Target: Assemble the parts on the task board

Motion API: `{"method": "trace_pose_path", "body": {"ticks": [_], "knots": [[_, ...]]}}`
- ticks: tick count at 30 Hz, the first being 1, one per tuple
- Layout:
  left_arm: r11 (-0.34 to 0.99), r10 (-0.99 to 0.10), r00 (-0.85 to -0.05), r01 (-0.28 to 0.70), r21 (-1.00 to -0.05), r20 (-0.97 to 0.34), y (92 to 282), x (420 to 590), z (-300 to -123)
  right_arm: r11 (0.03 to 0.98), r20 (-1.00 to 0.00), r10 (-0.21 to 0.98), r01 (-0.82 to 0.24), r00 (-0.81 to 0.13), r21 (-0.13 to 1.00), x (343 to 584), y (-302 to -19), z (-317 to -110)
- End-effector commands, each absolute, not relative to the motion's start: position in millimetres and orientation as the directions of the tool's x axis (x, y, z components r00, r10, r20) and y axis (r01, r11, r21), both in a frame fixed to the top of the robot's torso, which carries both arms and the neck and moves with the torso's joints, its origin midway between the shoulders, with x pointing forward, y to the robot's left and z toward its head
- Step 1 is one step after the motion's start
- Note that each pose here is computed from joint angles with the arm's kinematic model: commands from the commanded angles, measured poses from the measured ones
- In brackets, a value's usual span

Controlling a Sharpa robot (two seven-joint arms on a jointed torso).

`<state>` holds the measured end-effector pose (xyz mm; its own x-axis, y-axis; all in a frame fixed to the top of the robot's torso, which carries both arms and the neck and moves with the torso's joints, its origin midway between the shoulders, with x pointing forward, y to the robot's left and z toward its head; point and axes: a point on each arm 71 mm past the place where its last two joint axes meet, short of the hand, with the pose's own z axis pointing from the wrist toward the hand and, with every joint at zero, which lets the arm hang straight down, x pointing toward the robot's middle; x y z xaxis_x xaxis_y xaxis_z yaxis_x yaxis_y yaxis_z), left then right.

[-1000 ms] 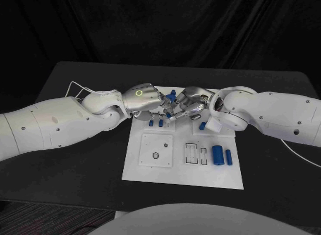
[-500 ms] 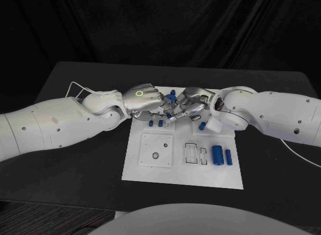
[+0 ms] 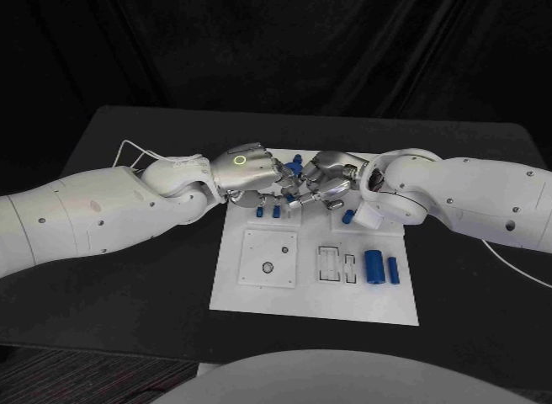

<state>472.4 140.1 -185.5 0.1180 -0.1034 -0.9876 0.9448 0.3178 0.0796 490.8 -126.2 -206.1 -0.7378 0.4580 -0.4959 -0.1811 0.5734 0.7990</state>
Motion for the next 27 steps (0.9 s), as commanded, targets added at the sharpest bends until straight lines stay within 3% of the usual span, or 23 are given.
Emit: {"method": "trace_pose_path", "body": {"ticks": [1, 18, 27], "knots": [[0.305, -0.103, 0.112, 0.949, 0.076, -0.988, 137.5, 470.4, -186.7, 0.553, -0.482, 0.451, -0.188, -0.751, 0.812, 489.4, -124.1, -204.3], [0.319, -0.100, 0.113, 0.945, 0.075, -0.989, 144.4, 470.6, -186.6, 0.551, -0.490, 0.471, -0.189, -0.733, 0.813, 490.9, -141.5, -199.0], [0.377, -0.084, 0.117, 0.923, 0.077, -0.990, 164.0, 474.7, -183.6, 0.552, -0.528, 0.519, -0.209, -0.672, 0.807, 484.3, -172.4, -176.9]]}}
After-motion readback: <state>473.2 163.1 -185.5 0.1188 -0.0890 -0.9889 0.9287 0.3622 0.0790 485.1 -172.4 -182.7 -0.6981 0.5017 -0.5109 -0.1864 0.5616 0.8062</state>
